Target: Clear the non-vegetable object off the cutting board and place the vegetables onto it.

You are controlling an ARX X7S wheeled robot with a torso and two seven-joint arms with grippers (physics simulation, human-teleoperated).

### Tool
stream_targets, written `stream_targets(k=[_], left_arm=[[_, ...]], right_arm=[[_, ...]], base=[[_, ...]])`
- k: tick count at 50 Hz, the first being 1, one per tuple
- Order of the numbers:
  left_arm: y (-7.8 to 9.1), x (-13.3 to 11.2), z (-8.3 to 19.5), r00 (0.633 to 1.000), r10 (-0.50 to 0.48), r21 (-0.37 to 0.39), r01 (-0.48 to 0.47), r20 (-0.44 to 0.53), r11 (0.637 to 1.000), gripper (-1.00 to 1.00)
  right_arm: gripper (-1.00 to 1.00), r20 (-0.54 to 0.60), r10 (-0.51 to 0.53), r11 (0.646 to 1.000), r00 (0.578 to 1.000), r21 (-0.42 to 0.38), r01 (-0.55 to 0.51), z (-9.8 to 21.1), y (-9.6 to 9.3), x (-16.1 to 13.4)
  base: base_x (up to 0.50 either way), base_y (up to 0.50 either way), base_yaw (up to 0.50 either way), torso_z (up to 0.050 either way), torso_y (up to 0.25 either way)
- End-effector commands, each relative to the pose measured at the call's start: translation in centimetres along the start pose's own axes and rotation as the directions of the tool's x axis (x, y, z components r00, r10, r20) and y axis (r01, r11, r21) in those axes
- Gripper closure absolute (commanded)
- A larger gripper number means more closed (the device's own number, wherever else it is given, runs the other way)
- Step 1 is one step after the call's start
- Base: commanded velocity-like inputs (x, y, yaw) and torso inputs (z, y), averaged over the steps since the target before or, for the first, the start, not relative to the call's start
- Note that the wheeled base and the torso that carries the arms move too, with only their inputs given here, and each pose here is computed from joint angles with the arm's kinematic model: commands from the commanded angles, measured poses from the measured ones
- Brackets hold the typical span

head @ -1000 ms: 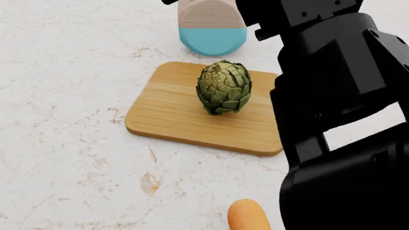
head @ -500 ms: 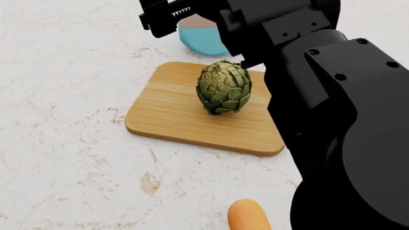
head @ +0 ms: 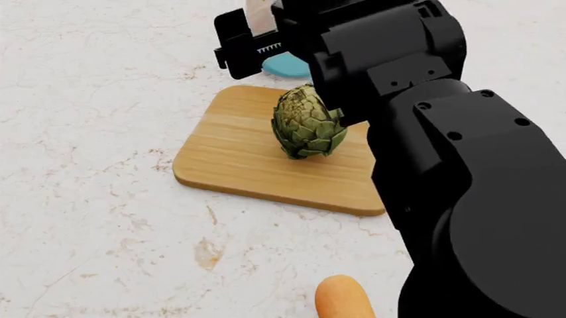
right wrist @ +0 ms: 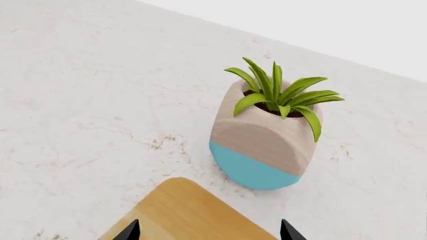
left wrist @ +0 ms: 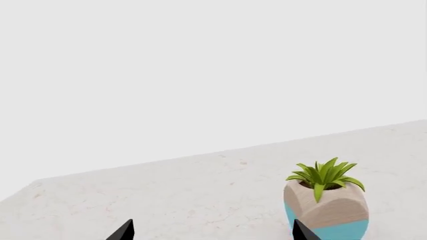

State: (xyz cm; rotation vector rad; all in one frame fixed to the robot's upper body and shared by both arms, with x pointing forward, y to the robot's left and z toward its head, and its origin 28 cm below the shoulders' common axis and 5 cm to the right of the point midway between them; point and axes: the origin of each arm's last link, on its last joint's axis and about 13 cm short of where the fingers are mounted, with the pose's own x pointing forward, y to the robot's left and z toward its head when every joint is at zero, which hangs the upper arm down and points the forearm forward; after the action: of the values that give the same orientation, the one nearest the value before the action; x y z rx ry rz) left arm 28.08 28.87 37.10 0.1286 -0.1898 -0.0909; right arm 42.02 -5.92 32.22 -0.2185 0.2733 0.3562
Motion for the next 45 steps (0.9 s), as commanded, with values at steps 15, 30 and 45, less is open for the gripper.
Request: stream_targets(k=[15, 30, 45], left_arm=[[-0.2, 0.5, -0.3, 1.000, -0.009, 0.007, 0.009, -0.010, 1.000, -1.00], [-0.5, 0.4, 0.0, 1.000, -0.020, 0.003, 0.020, 0.000, 1.000, -1.00], [-0.6, 0.1, 0.2, 0.999, -0.031, -0.010, 0.031, 0.015, 0.999, -1.00]], right_arm=[[-1.00, -0.011, -0.013, 1.000, 1.000, 0.019, 0.014, -0.8, -0.2, 0.3], [-1.00, -0.011, -0.013, 1.000, 1.000, 0.019, 0.014, -0.8, -0.2, 0.3], [-1.00, -0.132, -0.161, 0.985, 0.978, 0.036, 0.167, -3.0, -3.2, -0.3]], base=[[0.00, 0.00, 0.00, 0.000, 0.000], [0.00, 0.00, 0.00, 0.000, 0.000], [0.00, 0.00, 0.00, 0.000, 0.000]])
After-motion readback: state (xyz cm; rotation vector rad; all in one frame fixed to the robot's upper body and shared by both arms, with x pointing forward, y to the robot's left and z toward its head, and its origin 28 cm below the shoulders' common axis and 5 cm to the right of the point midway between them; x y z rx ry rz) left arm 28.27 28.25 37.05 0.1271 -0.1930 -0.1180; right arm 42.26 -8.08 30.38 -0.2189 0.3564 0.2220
